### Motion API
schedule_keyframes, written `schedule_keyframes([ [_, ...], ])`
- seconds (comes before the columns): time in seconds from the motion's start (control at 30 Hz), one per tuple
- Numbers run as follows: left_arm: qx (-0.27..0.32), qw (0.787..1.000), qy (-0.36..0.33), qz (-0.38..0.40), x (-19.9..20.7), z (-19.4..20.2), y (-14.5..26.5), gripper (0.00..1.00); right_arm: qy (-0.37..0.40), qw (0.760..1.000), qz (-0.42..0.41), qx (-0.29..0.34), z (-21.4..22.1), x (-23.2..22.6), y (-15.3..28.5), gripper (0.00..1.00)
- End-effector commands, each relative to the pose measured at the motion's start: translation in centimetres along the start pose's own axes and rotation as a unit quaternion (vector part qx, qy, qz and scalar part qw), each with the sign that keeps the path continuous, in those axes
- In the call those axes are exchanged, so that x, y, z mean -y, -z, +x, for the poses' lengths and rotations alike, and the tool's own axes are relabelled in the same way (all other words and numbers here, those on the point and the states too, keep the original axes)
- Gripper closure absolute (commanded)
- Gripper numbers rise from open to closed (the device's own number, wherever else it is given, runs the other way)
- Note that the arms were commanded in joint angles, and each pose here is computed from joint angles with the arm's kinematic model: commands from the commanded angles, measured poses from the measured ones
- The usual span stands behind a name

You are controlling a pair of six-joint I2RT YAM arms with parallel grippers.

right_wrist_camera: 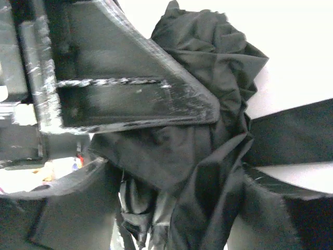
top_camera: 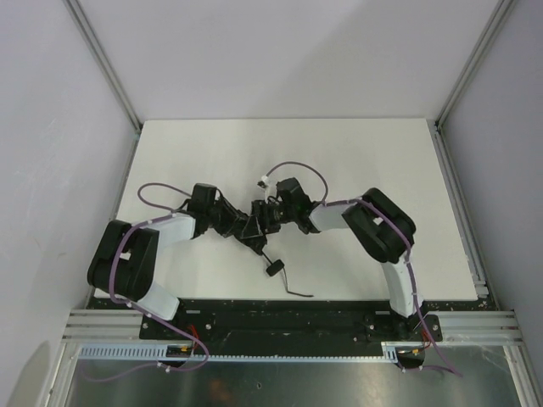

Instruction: Put away the umbrella

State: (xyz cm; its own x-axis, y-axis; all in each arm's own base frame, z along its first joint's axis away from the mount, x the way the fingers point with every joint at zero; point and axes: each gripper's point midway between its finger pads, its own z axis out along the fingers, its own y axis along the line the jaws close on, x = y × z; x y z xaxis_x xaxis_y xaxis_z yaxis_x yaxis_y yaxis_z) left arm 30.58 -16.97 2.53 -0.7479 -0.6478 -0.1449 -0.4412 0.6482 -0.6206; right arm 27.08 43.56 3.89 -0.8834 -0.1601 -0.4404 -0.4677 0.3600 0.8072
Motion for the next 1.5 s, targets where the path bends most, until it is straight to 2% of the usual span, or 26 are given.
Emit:
schedule_keyframes([
  [0.0, -0.070, 0.988, 0.008, -0.138, -8.1, 4.6, -0.3, 1.00, 0.094, 0.985, 0.142, 0.010, 0.0, 1.4, 2.6, 0.17],
  [0.07, -0.074, 0.987, 0.007, -0.144, -8.2, 4.6, -0.2, 1.00, 0.165, 0.972, 0.165, 0.029, -1.0, -0.3, 3.0, 0.05],
  [0.13, -0.074, 0.986, 0.008, -0.149, -8.3, 4.6, -0.1, 1.00, 0.222, 0.954, 0.196, 0.037, -1.6, -1.3, 3.3, 0.02],
  [0.3, -0.072, 0.985, 0.010, -0.157, -8.3, 4.5, 0.1, 1.00, 0.311, 0.911, 0.268, 0.040, -2.1, -1.5, 2.8, 0.01],
  [0.43, -0.071, 0.984, 0.010, -0.160, -8.3, 4.4, 0.2, 1.00, 0.349, 0.876, 0.329, 0.049, -2.2, -1.0, 1.3, 0.06],
  [0.53, -0.069, 0.985, 0.008, -0.160, -8.2, 4.3, 0.2, 1.00, 0.352, 0.852, 0.383, 0.063, -2.7, 0.1, 0.8, 0.17],
  [0.6, -0.067, 0.985, 0.005, -0.160, -8.2, 4.2, 0.3, 1.00, 0.346, 0.844, 0.404, 0.066, -2.6, 1.0, 0.8, 0.32],
  [0.67, -0.064, 0.986, 0.001, -0.157, -8.0, 4.0, 0.4, 1.00, 0.336, 0.842, 0.418, 0.054, -2.0, 2.2, 0.9, 0.52],
  [0.8, -0.053, 0.987, -0.015, -0.148, -7.4, 3.4, 0.5, 1.00, 0.300, 0.860, 0.414, 0.003, 0.6, 5.7, 1.2, 0.89],
  [0.87, -0.045, 0.989, -0.028, -0.139, -6.7, 2.9, 0.6, 1.00, 0.276, 0.877, 0.393, -0.020, 2.1, 6.9, 1.3, 0.97],
  [0.93, -0.037, 0.991, -0.044, -0.121, -5.8, 2.3, 0.6, 0.94, 0.238, 0.899, 0.365, -0.047, 3.8, 8.2, 1.2, 0.99],
  [0.97, -0.033, 0.992, -0.051, -0.114, -5.4, 2.1, 0.6, 0.86, 0.215, 0.913, 0.342, -0.059, 4.6, 8.6, 1.0, 1.00],
  [1.1, -0.010, 0.993, -0.074, -0.086, -3.9, 1.1, 1.0, 0.39, 0.127, 0.953, 0.264, -0.081, 7.3, 9.6, 0.3, 1.00],
  [1.13, -0.004, 0.993, -0.081, -0.081, -3.7, 0.8, 1.2, 0.21, 0.110, 0.960, 0.245, -0.082, 7.6, 9.7, 0.1, 1.00],
  [1.17, 0.003, 0.993, -0.087, -0.077, -3.5, 0.6, 1.3, 0.11, 0.095, 0.966, 0.226, -0.084, 7.8, 9.7, -0.1, 1.00],
  [1.2, 0.008, 0.993, -0.095, -0.074, -3.3, 0.4, 1.4, 0.06, 0.083, 0.972, 0.204, -0.086, 8.0, 9.5, -0.3, 1.00],
  [1.27, 0.014, 0.992, -0.104, -0.070, -3.2, 0.1, 1.6, 0.02, 0.067, 0.979, 0.170, -0.086, 8.0, 9.3, -0.7, 1.00],
  [1.47, 0.002, 0.993, -0.094, -0.078, -4.1, 0.7, 1.1, 0.03, 0.006, 0.993, 0.077, -0.087, 7.4, 8.4, -0.5, 1.00],
])
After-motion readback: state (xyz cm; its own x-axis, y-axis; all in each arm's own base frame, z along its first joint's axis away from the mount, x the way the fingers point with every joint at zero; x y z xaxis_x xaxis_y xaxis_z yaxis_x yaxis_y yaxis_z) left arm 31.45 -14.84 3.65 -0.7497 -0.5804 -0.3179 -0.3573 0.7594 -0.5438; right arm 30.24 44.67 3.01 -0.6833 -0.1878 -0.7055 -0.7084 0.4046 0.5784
